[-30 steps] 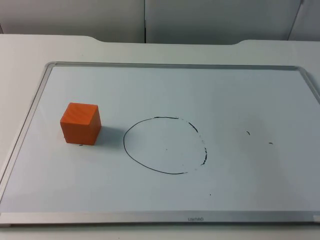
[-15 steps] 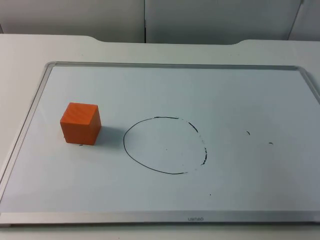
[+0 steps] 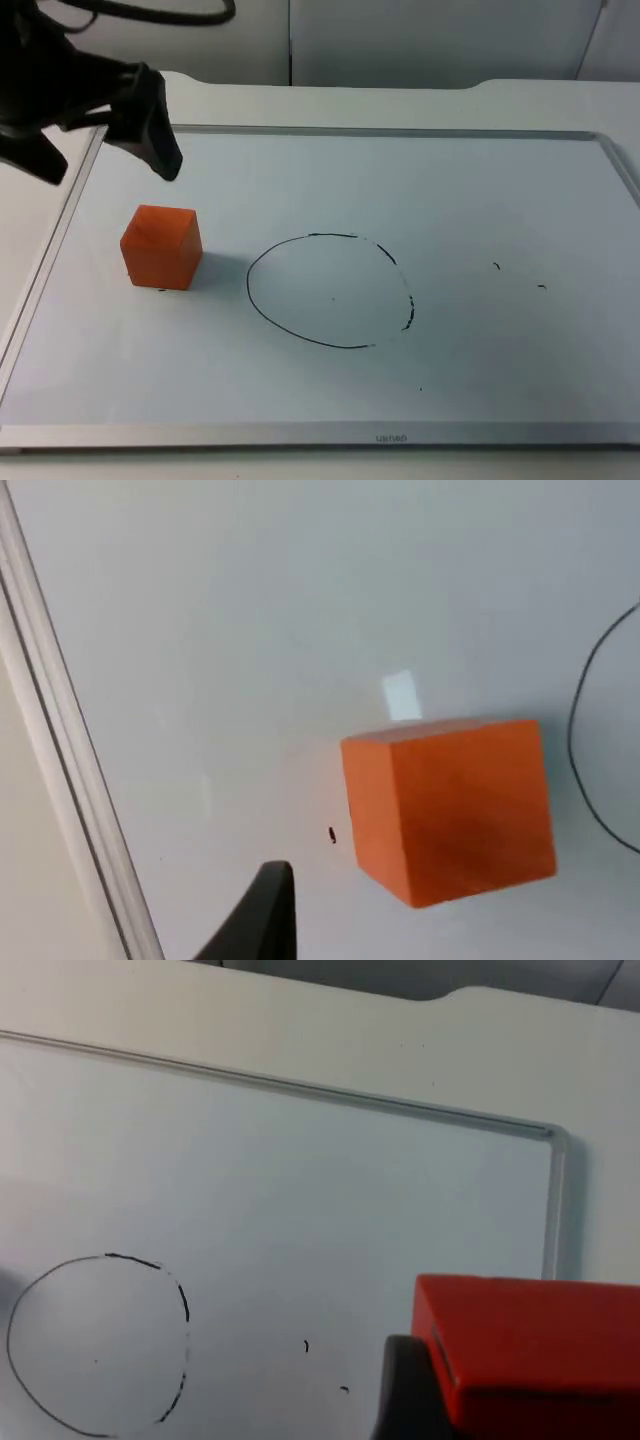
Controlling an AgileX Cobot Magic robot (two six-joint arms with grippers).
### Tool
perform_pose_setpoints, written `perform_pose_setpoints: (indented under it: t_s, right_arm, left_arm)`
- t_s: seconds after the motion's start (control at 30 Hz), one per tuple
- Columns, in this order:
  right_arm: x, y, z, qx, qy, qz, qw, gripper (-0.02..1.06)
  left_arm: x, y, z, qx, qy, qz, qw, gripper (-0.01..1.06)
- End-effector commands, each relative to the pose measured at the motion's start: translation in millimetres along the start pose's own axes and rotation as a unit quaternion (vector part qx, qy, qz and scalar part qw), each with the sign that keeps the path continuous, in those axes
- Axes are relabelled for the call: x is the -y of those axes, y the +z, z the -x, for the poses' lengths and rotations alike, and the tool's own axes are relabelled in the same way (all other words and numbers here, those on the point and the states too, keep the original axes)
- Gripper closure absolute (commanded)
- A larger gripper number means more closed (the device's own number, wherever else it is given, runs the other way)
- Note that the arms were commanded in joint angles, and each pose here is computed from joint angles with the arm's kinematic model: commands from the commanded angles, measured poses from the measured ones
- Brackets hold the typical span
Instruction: Pick up one cube with the left hand and another cube with the right hand. First place the cube in the right hand at the target position, then stack the cube in the left hand on top.
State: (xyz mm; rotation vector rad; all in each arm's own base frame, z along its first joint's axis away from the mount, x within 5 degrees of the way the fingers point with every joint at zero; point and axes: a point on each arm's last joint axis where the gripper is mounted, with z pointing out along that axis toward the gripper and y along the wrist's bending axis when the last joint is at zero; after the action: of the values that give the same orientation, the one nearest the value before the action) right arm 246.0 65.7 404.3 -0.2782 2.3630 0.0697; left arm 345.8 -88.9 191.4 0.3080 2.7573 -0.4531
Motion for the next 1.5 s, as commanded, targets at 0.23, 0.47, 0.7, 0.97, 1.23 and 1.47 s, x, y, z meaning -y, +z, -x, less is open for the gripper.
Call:
perform_pose_setpoints:
  t_s: [0.23, 0.47, 0.7, 0.97, 1.23, 1.47]
  right_arm:
    - [-1, -1, 4, 0.022, 0.001, 0.005, 0.9998, 1.05]
    - [-1, -1, 4, 0.023, 0.001, 0.005, 0.9997, 1.05]
    - [-2, -1, 5, 0.027, -0.002, 0.005, 0.9996, 1.05]
    - [-2, -1, 5, 0.028, -0.007, 0.005, 0.9996, 1.05]
    - [-1, -1, 6, 0.031, -0.014, 0.002, 0.9994, 1.05]
    - [-1, -2, 7, 0.040, -0.014, 0.002, 0.9991, 1.05]
  left_arm:
    - [19, 42, 11, -0.028, 0.013, 0.023, 0.999, 0.01]
    - [23, 59, 7, -0.032, 0.028, 0.093, 0.995, 0.01]
    - [22, 73, 6, -0.027, 0.018, 0.092, 0.995, 0.01]
    - [22, 82, 6, -0.022, 0.010, 0.088, 0.996, 0.01]
    - [21, 86, 3, -0.032, 0.009, 0.088, 0.996, 0.01]
    - [21, 88, 2, -0.036, 0.008, 0.088, 0.995, 0.06]
